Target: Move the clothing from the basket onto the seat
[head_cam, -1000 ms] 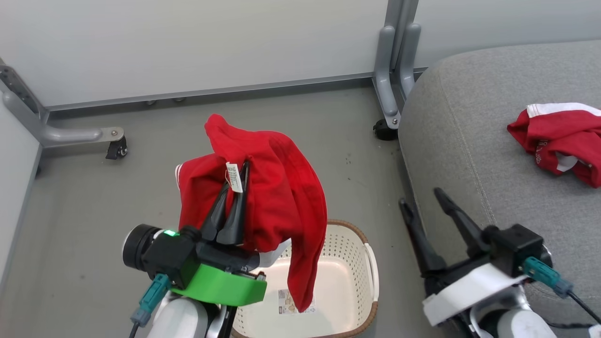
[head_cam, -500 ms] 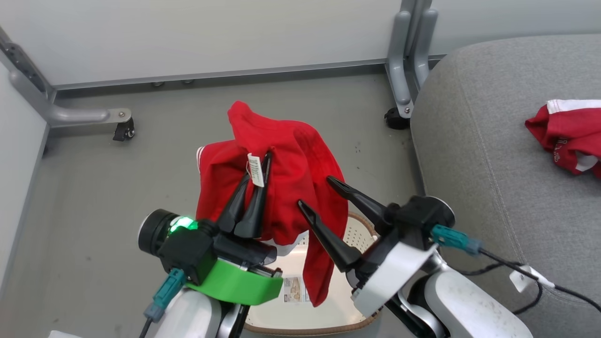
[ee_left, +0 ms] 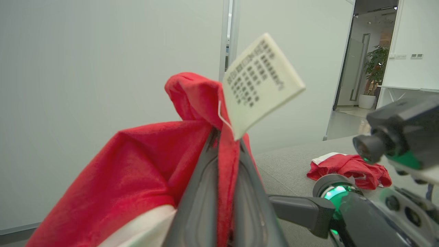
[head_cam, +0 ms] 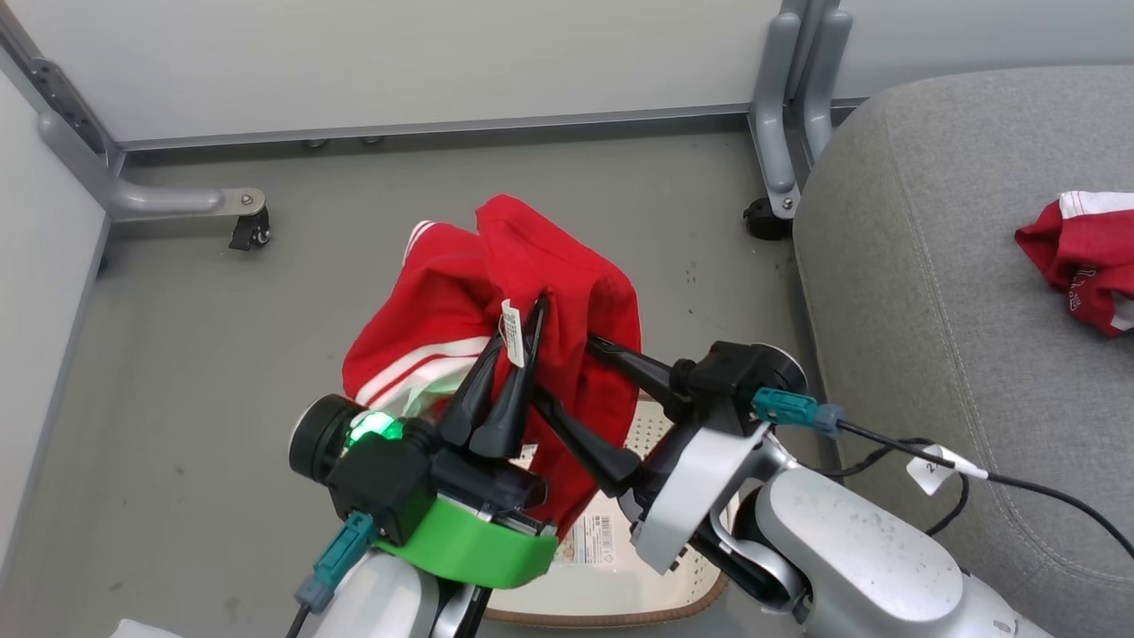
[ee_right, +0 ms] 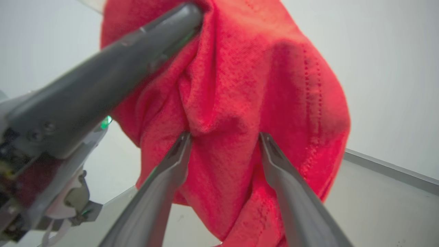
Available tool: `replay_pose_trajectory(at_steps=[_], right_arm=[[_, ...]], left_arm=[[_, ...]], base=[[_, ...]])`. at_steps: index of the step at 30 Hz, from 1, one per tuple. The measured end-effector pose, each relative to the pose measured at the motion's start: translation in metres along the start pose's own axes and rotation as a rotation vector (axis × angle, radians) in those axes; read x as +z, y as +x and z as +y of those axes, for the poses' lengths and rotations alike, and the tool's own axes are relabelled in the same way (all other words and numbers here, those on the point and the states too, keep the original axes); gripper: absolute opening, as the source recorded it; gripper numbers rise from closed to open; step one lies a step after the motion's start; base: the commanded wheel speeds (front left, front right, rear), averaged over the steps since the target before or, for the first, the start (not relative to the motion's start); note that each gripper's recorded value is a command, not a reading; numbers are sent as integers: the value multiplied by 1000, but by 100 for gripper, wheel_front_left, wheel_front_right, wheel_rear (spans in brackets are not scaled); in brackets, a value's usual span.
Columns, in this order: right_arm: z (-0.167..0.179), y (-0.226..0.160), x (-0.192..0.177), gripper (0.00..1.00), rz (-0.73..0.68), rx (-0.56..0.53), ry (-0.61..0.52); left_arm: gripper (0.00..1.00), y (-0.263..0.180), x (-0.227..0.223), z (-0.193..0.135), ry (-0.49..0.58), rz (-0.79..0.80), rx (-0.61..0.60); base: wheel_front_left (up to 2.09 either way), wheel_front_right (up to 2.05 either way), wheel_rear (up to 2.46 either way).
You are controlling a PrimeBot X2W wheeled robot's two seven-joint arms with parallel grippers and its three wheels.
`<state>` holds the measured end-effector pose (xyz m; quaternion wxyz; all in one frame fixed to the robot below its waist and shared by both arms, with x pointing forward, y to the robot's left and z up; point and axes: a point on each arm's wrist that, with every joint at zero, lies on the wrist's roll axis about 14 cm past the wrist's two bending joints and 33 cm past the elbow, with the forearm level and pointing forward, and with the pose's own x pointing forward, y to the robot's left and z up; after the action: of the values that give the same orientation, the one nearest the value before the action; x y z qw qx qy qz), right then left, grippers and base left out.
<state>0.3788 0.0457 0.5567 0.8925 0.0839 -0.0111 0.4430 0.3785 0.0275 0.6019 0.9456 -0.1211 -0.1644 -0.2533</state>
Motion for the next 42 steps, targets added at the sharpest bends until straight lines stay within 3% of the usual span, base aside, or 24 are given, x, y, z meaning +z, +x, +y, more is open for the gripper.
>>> replay_pose_trajectory(at_steps=[6,7,8,9,10,34,35,36,37,42], right_arm=[[5,7,0,100,8,43,-8],[5,8,1,89,6,48,-9],[5,9,0,54,8,52,-8],[7,10,-1,5,10,60,-9],[8,11,-1,0,11,67,-7],[7,14,-6,0,24,93,-3],[6,14,-6,0,23,92,-3],[5,14,-6,0,23,91,-3],[5,14,-6,0,24,89,-4],[-1,14,-6,0,17,73,-6]], left_arm=[[0,1,-1,-3,-3,1,-11],[0,1,-1,-3,-4,1,-13],[0,2,-1,-3,-4,1,-13],[0,2,-1,-4,-6,1,-15],[0,2,-1,-4,-8,2,-16],[0,2,-1,-1,-2,2,-7],[7,2,0,0,1,-1,-2],[60,2,1,2,10,-5,8],[100,2,2,4,17,-6,16],[100,2,7,7,41,-21,25]], base=[[0,0,0],[0,0,0],[0,0,0],[0,0,0],[0,0,0],[0,0,0],[0,0,0],[0,0,0],[0,0,0],[0,0,0]])
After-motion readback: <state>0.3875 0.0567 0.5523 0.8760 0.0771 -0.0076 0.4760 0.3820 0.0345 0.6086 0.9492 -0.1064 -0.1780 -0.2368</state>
